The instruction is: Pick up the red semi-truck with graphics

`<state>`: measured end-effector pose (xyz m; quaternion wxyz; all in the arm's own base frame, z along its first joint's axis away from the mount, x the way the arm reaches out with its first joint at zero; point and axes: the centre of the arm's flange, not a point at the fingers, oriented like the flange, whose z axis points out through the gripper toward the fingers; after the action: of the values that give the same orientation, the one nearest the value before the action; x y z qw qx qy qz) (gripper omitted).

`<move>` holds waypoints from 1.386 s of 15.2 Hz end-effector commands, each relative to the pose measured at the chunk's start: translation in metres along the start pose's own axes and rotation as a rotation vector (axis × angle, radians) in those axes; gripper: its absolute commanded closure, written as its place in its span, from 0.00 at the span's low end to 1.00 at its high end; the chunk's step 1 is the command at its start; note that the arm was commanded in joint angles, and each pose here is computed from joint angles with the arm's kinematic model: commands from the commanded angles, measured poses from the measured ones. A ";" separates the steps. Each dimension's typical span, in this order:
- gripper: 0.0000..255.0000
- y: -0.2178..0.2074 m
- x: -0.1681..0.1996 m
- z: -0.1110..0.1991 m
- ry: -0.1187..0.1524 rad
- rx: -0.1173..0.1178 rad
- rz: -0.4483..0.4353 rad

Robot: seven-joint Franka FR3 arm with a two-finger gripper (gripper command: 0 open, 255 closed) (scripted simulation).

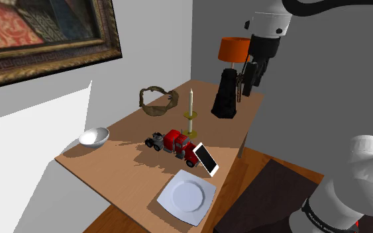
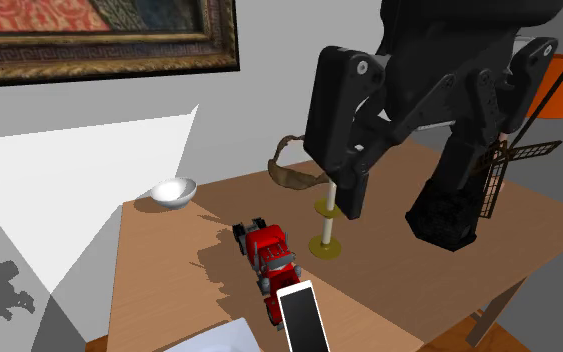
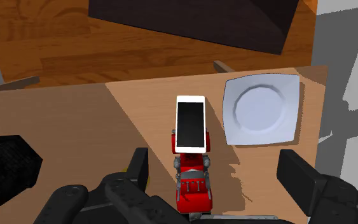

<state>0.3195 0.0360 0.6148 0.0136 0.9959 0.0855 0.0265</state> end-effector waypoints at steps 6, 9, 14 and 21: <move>0.00 -0.019 0.046 0.044 -0.003 -0.002 0.139; 0.00 -0.028 0.075 0.070 -0.005 -0.003 0.223; 0.00 -0.036 0.124 0.114 -0.007 -0.005 0.363; 0.00 -0.037 0.193 0.176 -0.011 -0.008 0.558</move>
<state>0.5011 0.0966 0.4577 0.0113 0.9839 -0.1768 0.0237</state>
